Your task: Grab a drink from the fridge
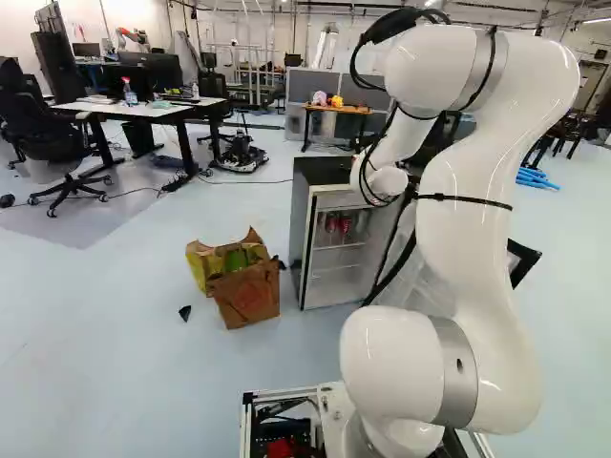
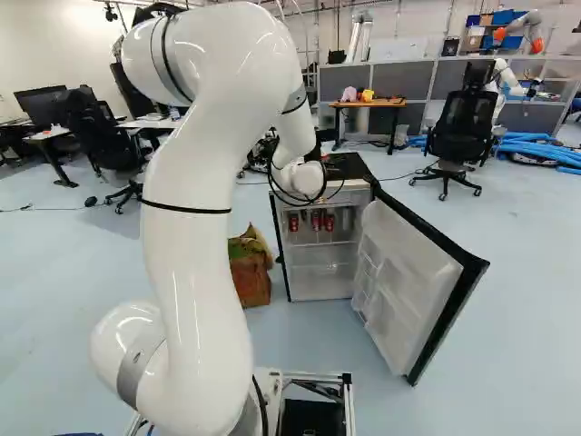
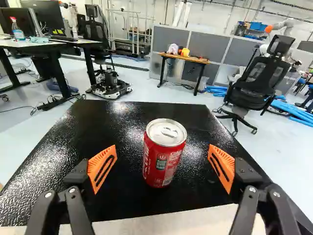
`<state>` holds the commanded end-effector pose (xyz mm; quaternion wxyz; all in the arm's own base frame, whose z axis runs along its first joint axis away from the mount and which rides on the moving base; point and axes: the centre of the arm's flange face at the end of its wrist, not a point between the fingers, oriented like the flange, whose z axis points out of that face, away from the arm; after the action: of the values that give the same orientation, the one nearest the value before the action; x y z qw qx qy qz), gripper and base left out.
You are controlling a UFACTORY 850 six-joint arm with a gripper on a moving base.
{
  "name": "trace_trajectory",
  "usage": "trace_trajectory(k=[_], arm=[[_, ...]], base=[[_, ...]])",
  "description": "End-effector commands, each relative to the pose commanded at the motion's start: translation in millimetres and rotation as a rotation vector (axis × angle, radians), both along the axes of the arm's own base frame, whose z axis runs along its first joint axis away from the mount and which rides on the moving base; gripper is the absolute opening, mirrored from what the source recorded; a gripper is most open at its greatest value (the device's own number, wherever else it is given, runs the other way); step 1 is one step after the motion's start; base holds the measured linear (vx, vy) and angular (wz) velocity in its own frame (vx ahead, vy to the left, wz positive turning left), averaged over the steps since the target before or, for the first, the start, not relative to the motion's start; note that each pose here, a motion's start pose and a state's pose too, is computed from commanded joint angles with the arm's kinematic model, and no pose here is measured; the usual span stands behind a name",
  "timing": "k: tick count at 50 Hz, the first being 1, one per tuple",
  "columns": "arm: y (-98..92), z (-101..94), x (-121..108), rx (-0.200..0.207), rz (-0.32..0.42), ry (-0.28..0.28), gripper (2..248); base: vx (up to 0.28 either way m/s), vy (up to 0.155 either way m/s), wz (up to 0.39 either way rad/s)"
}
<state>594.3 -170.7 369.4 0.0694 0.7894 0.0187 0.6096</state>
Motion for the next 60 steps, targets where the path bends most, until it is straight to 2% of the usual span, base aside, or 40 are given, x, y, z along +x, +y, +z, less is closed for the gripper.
trace_trajectory(k=[32, 50, 60], arm=[[3.4, 7.4, -57.8, 0.012, -0.026, 0.035, 247], [-12.8, 9.9, -84.9, 0.016, -0.07, 0.046, 247], [-24.8, 18.5, -98.8, 0.014, -0.101, 0.037, 247]], base=[[0.0, 0.0, 0.0], [0.0, 0.0, 0.0], [0.0, 0.0, 0.0]])
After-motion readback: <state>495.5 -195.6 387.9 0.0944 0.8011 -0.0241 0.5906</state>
